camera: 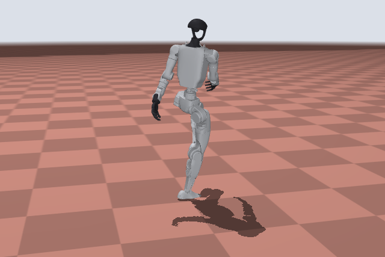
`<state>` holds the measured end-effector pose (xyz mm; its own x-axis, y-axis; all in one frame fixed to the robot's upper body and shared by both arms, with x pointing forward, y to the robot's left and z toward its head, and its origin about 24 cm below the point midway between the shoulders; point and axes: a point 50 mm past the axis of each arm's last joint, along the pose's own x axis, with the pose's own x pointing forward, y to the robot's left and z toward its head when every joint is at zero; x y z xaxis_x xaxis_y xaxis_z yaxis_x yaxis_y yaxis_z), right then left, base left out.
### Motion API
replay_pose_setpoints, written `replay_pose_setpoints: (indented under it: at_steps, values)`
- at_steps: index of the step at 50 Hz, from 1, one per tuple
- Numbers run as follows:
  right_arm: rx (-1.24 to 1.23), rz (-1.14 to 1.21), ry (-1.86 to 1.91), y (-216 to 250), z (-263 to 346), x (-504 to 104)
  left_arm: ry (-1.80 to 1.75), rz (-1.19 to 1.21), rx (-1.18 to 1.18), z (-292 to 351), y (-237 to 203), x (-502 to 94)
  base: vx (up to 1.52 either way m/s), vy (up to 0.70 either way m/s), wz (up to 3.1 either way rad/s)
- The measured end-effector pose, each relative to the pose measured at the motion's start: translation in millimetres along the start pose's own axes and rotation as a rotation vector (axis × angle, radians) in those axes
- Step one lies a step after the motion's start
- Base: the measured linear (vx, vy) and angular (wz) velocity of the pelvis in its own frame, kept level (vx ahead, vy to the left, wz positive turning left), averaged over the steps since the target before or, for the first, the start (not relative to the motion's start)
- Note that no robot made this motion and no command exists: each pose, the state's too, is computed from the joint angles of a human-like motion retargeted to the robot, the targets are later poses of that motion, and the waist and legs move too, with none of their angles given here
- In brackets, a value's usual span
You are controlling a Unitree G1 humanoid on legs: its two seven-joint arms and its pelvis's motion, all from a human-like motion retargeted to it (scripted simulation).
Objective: In place motions
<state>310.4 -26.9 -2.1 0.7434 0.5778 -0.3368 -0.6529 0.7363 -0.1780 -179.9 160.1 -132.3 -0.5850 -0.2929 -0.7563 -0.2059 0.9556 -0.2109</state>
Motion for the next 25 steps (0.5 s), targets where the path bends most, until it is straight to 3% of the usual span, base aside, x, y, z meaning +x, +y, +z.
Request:
replay_pose_setpoints:
  at_steps: [5, 11, 20, 25]
  values:
    - [-0.013, -0.003, 0.007, -2, -4, -2, 0.005, -0.011, -0.013, 0, -2, 0, 0.08, 0.07, 0.33]
    - [0.048, 0.061, 0.259, 30, -77, -27, -0.185, 0.002, -0.013, 54, -6, -11, 0.03, 0.17, 0.89]
    - [0.368, 0.137, 0.877, 103, -212, -144, -0.549, 0.164, -0.010, 152, -9, -58, 0.03, 0.12, 0.61]
    - [0.535, 0.083, 1.039, 126, -232, -180, -0.724, 0.127, 0.096, 198, -26, -91, -0.19, 0.18, 0.92]
